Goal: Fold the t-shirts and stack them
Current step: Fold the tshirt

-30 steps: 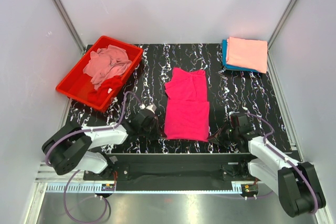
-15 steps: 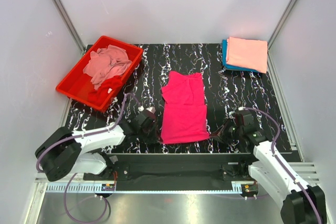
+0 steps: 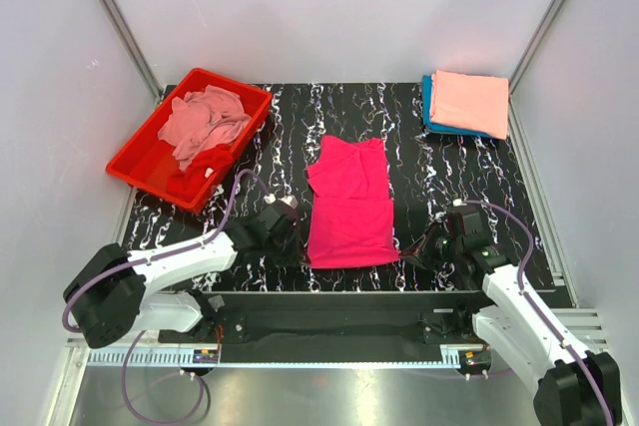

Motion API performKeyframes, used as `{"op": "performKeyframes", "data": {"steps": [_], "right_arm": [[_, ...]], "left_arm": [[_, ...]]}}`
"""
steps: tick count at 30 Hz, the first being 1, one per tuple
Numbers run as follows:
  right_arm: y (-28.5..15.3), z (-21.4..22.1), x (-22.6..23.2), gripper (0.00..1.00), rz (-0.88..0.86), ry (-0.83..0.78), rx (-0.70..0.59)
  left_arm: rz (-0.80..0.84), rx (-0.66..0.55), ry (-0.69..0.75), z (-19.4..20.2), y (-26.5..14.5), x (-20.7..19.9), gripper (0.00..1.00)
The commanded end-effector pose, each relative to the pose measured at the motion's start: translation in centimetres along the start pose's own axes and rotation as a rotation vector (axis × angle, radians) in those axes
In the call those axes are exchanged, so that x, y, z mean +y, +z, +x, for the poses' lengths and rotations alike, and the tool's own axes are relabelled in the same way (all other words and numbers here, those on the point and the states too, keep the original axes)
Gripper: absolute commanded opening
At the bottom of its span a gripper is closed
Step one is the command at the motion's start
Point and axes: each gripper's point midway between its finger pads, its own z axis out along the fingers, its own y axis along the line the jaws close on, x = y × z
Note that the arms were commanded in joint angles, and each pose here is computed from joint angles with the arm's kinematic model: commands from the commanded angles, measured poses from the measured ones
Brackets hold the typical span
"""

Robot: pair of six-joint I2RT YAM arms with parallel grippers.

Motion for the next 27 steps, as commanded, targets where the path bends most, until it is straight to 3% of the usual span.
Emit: {"op": "performKeyframes", "data": {"steps": [1,13,20,27], "right_arm": [[-1.0,-0.9,1.6,0.00,-0.022,-0.041,-0.031],[-2.6,-5.8,7.1,0.00,-0.038,-0.133,-0.130],[-1.8,-9.4,10.5,0.00,-0.034,-0.191,-0.172],[-1.3,-16.1,15.3,0.00,-0.020,-0.287,-0.271]], "left_arm": [[0.019,-0.052,0.036,-2.0,-1.0,-2.0,0.00],[-0.017,-0.117,0.082,-7.8,-2.9,-5.1,0.00],[-0.025,-0.195,0.097,-13.7,-3.9,-6.8,0.00],[-0.001,-0.310,0.162,-20.6,-4.8,-9.6,0.00]]}}
